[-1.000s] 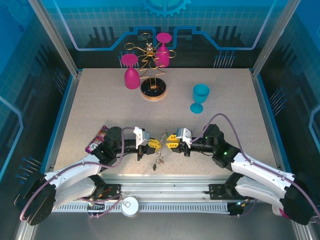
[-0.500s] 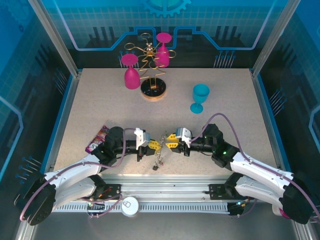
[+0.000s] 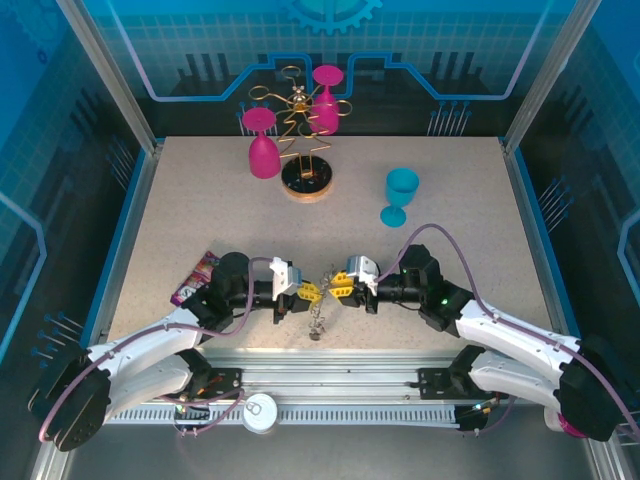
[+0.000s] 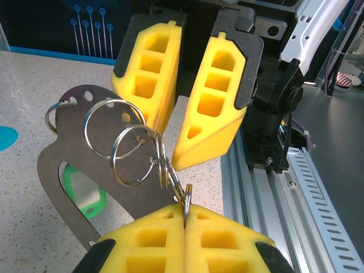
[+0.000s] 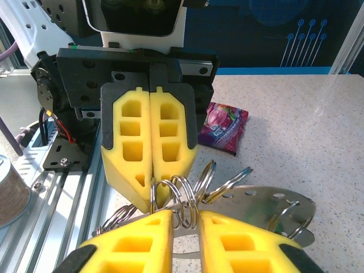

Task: Put the keys on the keyring

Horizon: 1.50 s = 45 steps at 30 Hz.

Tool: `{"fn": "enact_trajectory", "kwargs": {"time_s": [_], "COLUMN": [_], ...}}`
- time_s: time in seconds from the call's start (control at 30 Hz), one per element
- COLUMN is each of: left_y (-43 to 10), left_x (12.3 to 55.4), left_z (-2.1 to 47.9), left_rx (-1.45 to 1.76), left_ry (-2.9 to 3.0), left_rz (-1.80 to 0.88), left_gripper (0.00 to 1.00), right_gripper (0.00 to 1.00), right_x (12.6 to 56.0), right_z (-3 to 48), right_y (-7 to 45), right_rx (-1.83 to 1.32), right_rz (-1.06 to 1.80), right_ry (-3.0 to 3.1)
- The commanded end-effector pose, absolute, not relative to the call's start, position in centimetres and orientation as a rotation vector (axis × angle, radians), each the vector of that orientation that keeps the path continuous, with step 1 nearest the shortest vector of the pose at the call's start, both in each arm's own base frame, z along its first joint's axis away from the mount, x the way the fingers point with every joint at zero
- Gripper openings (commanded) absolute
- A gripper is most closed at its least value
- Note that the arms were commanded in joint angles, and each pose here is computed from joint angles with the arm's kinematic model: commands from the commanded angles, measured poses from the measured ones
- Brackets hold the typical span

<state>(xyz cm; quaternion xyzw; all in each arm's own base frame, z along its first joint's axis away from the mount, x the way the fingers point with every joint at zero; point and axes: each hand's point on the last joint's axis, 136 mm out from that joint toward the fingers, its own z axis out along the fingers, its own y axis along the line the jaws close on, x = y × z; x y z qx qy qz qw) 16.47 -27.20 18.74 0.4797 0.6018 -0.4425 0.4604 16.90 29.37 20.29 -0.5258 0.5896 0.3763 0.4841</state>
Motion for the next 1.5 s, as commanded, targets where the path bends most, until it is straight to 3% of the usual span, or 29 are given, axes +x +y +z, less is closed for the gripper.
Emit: {"fn": "enact_trajectory", "kwargs": {"time_s": [0.0,0.4,0.63,1.1,1.47], "left_y": [-27.5,-27.5,-27.5,-27.4,-27.3], "left_x": [16.3,16.3,16.2,16.4,16.5], "left_z": [20.8,20.8,20.7,19.8,19.1], "left_rx": [1.211,1.209,1.215,1.227,1.237], "left_ry": [1.395,1.398,1.402,1.446,1.47], "left_rz": [-1.076,-1.073,-1.079,-1.052,-1.033], "left_gripper": [0.0,0.0,0.0,0.0,0.0], "right_gripper": [0.17,0.14,0.19,0.16,0.08], "right_x": [16.3,15.7,15.8,15.8,15.7], "right_z": [21.8,20.9,20.8,20.8,20.7], "right_y": [29.8,29.9,30.3,30.1,30.1], "right_rx": [-1.304,-1.347,-1.361,-1.346,-1.353], "right_rz": [0.945,0.974,0.971,0.961,0.976], "right_ry": [1.377,1.403,1.401,1.409,1.409]}}
